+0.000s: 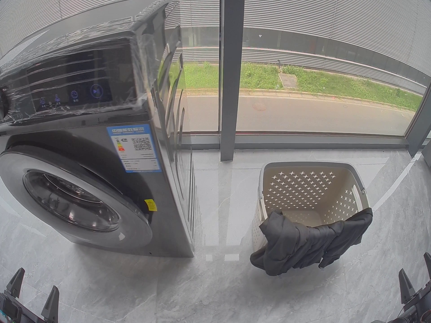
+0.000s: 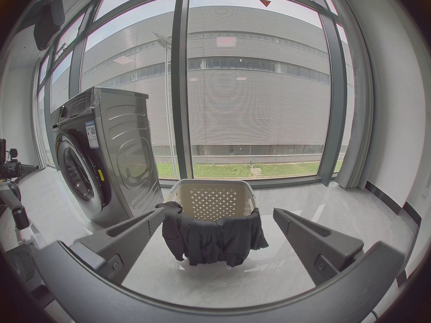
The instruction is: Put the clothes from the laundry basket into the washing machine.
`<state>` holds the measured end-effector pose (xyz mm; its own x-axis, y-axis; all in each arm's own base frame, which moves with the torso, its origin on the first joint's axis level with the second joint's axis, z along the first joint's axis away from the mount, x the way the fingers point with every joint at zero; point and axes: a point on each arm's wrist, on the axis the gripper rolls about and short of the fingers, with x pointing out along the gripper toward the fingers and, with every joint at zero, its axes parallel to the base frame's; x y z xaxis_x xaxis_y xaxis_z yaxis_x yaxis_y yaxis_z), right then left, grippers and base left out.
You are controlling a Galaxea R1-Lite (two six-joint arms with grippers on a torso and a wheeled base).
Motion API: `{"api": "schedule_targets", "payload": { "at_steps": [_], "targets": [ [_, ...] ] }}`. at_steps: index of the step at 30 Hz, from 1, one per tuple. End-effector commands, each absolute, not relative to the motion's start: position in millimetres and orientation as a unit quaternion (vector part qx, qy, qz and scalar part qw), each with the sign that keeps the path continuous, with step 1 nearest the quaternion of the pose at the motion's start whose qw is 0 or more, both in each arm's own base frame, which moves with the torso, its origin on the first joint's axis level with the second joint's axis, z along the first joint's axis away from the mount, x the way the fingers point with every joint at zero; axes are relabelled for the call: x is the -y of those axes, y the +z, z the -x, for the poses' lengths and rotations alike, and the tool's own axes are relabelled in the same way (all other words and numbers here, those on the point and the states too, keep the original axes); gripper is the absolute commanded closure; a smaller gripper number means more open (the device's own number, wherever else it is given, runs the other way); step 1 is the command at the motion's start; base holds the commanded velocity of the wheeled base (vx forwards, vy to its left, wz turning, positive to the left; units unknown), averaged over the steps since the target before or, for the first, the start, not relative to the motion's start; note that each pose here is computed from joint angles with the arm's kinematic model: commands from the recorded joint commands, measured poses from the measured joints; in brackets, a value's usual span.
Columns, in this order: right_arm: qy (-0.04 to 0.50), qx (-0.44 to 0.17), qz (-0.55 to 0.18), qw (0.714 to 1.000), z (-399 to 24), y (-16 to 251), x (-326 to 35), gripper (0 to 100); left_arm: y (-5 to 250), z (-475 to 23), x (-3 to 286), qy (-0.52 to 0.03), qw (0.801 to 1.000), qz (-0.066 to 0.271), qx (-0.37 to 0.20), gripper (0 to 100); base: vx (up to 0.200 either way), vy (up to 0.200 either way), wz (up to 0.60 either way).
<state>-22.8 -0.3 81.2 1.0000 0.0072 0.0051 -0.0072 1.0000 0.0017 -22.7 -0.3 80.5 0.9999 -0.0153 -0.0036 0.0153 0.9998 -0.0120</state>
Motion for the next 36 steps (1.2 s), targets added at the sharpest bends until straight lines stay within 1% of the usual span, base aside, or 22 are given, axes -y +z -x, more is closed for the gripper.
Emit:
{"api": "schedule_targets", "payload": {
  "at_steps": [1,36],
  "targets": [
    [0.004,-0.003,-0.001,1.0,22.0,76.2,0.3,0,75.2,22.6,0.3,-0.008,1.0,0.006,-0.003,0,0.0,0.2,0.0],
    [0.003,-0.003,-0.001,1.0,22.0,76.2,0.3,0,75.2,22.6,0.3,-0.008,1.0,0.006,-0.003,0,0.0,0.2,0.0]
  ]
}}
